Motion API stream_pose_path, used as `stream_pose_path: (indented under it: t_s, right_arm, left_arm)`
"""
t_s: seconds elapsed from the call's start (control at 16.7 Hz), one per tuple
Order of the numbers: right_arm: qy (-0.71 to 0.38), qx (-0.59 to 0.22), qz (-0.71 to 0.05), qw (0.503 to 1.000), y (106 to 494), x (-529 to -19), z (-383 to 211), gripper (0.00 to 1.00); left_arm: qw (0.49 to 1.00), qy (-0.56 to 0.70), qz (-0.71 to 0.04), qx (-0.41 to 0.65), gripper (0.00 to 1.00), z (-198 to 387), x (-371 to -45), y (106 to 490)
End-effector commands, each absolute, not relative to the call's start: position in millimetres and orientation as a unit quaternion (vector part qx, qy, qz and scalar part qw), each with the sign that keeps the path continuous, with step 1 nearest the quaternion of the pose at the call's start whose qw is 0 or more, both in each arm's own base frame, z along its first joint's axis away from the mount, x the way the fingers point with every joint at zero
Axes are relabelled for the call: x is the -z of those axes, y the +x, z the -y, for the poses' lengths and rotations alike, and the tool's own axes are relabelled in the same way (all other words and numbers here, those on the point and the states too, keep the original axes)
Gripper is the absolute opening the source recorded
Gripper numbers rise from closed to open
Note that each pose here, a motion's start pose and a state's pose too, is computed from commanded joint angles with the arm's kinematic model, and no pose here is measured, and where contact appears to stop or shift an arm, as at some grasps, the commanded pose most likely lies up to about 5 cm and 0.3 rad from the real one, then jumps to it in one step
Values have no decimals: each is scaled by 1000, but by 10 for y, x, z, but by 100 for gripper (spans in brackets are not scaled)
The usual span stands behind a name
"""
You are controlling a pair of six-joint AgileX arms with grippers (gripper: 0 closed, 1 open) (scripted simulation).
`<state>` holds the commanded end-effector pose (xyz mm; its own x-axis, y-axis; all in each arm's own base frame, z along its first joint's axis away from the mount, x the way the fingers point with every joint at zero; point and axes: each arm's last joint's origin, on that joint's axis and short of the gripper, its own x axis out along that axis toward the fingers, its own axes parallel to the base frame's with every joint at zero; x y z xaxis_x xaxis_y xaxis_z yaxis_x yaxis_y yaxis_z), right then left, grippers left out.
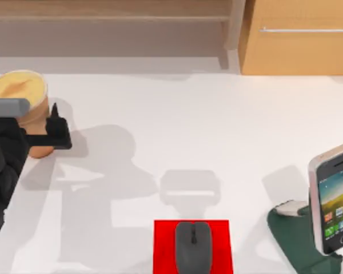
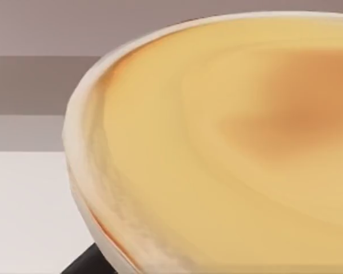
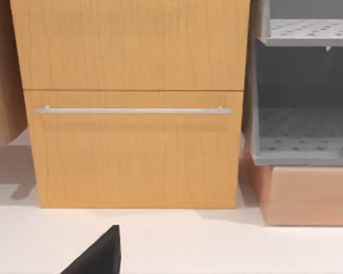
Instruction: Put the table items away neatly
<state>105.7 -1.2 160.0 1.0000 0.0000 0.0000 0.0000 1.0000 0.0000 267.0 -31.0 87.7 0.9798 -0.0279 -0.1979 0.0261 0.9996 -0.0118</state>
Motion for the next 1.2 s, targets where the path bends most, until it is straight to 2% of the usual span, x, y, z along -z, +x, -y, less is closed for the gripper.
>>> stream_pose_path:
  t_s: [0.12, 0.9, 1.2]
  right_arm:
    - [0, 0, 0, 1000, 1057, -1600, 12, 100]
    - [0, 0, 0, 1000, 1057, -1600, 12, 100]
    - [0, 0, 0, 1000, 1057, -1600, 12, 100]
  left_arm:
    - [995, -5, -100, 14, 100, 310, -877, 2670]
    - [995, -5, -100, 14, 2, 310, -877, 2670]
    - [995, -5, -100, 14, 0, 310, -877, 2670]
